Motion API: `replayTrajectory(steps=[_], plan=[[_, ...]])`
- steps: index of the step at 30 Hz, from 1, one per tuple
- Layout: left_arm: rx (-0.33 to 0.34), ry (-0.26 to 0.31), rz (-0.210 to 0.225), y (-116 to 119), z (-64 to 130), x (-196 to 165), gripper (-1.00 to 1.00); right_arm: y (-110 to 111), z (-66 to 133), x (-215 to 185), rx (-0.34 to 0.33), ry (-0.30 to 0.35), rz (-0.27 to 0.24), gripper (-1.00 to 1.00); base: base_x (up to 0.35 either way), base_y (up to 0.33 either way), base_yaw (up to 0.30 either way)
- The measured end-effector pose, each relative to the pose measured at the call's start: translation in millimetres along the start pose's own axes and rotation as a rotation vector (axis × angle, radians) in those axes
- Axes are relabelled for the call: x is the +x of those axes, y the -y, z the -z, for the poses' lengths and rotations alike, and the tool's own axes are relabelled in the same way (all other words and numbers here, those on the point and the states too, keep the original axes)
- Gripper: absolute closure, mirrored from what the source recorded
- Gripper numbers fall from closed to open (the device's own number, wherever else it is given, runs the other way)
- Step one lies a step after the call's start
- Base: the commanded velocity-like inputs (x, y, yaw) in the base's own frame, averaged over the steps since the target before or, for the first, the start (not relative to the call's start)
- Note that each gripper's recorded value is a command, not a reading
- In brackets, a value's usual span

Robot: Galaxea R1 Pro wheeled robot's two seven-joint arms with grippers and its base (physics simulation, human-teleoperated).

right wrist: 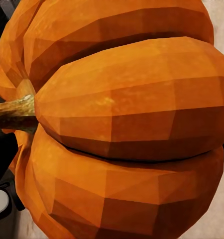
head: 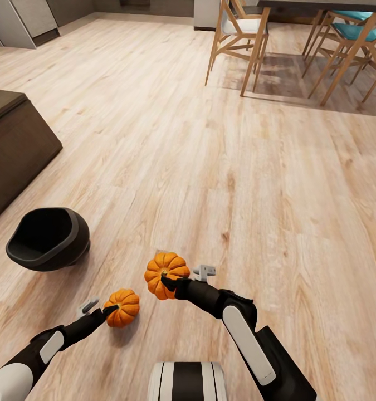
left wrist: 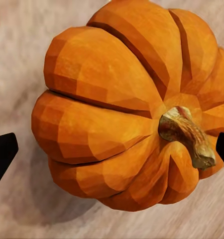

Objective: Place each of the two pumpkins and all three candles from the living room inside a cabinet in the living room (use any cabinet), then make sure every cabinet is closed, and position the cauldron so it is next to a table in the living room.

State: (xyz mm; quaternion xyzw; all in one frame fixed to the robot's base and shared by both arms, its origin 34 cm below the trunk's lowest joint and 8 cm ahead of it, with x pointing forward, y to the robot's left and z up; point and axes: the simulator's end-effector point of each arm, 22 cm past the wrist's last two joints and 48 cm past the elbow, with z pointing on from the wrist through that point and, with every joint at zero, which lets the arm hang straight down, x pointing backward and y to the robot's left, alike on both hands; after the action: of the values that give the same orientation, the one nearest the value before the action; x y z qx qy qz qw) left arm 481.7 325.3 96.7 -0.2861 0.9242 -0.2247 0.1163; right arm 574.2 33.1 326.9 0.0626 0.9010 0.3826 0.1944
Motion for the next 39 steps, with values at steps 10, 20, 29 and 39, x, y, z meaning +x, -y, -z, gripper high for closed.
replayTrajectory(steps=[10, 20, 29, 39], plan=[[0.001, 0.002, 0.000, 0.1, 0.1, -0.5, -1.00, 0.5, 0.1, -0.4, 0.001, 0.001, -0.001, 1.00, 0.003, 0.000, 0.000], [-0.006, -0.007, 0.005, -5.1, -2.4, 3.5, -1.00, 5.1, -3.0, 3.5, 0.005, -0.008, -0.009, 1.00, 0.000, 0.000, 0.000], [-0.020, -0.024, 0.015, -15.2, -7.3, 11.7, -1.00, 13.5, -9.3, 11.8, 0.011, -0.026, -0.024, 1.00, 0.000, 0.000, 0.000], [0.001, -0.029, 0.040, -14.0, -11.0, 15.5, -1.00, 19.1, -13.2, 17.0, 0.015, -0.037, -0.035, 1.00, 0.000, 0.000, 0.000]])
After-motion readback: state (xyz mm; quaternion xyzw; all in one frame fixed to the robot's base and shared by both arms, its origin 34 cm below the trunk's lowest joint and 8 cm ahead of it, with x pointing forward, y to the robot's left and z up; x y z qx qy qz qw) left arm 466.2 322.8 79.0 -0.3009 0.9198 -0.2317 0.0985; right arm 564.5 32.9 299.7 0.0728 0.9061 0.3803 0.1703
